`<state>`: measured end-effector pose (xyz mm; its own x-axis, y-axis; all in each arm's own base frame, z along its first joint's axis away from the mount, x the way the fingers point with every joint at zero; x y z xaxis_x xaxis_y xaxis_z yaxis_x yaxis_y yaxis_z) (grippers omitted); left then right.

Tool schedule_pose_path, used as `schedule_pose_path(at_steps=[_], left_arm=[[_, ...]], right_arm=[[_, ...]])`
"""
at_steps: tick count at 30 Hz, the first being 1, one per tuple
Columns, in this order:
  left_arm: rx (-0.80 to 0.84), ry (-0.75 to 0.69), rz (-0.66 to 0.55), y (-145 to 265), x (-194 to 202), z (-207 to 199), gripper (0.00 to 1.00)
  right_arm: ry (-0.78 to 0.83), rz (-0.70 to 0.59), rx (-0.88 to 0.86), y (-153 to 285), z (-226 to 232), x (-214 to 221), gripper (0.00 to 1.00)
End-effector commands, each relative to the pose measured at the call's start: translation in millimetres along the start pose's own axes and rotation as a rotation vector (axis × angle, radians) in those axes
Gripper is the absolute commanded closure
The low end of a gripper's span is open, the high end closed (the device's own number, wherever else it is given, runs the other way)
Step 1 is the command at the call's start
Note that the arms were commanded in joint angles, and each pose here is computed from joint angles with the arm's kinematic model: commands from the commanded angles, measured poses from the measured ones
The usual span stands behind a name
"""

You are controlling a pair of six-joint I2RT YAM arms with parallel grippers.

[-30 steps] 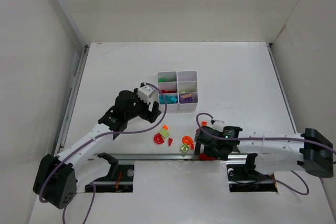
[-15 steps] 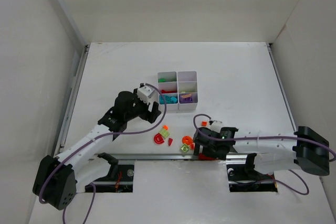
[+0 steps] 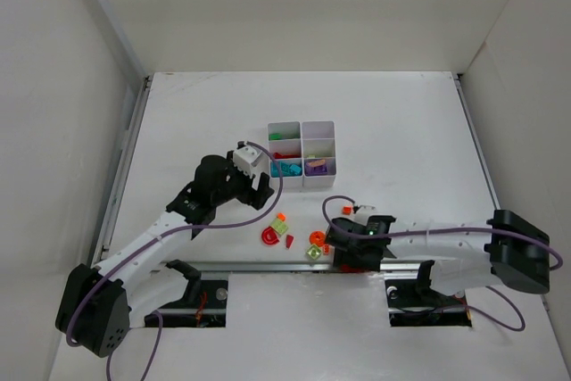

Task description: Sort the legos into containers by color

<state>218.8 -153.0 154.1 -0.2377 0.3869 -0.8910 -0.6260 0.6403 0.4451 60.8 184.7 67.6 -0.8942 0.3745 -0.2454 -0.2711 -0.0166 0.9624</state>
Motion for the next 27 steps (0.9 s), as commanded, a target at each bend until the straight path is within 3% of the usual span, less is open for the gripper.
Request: schedule_pose_path(at_steps=[1, 7, 14, 19, 20, 27], left_arm=[[0.003, 0.0, -0.051, 2, -9, -1, 0.24], [0.005, 0.003, -0.043, 1, -7, -1, 0.23], [-0.004, 0.003, -0.041, 1, -7, 0, 0.23], [-0.017, -0.001, -0.055, 3, -7, 0, 0.23], [-0.039, 0.001, -0.061, 3, -8, 5, 0.23], [-0.141, -0.01, -0.101, 8, -8, 21, 0.23]], right_arm=[[-0.037, -0.076, -0.093, 24, 19, -15, 0.69], [0.038, -0.166, -0.192, 68, 49, -38, 0.91], [0.028, -0.468, -0.316, 143, 87, -93, 1.0], [0.018, -0.582, -0.255, 151, 111, -164, 1.0], [0.094, -0.581, -0.219, 142, 116, -174, 1.0], [0.121, -0.579, -0.265, 132, 138, -256, 1.0]])
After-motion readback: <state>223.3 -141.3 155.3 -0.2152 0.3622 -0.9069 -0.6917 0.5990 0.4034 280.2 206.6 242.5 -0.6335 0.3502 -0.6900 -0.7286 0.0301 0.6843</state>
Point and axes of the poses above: each gripper's point midway between its finger pads, its own y axis back along the fingers, its own z axis along the line the jaws close on, x = y × z, the point moved 6 cm from there along y, back along the fingers, and after that the axes turned 13 degrees about -y, right-handed, at the moved point
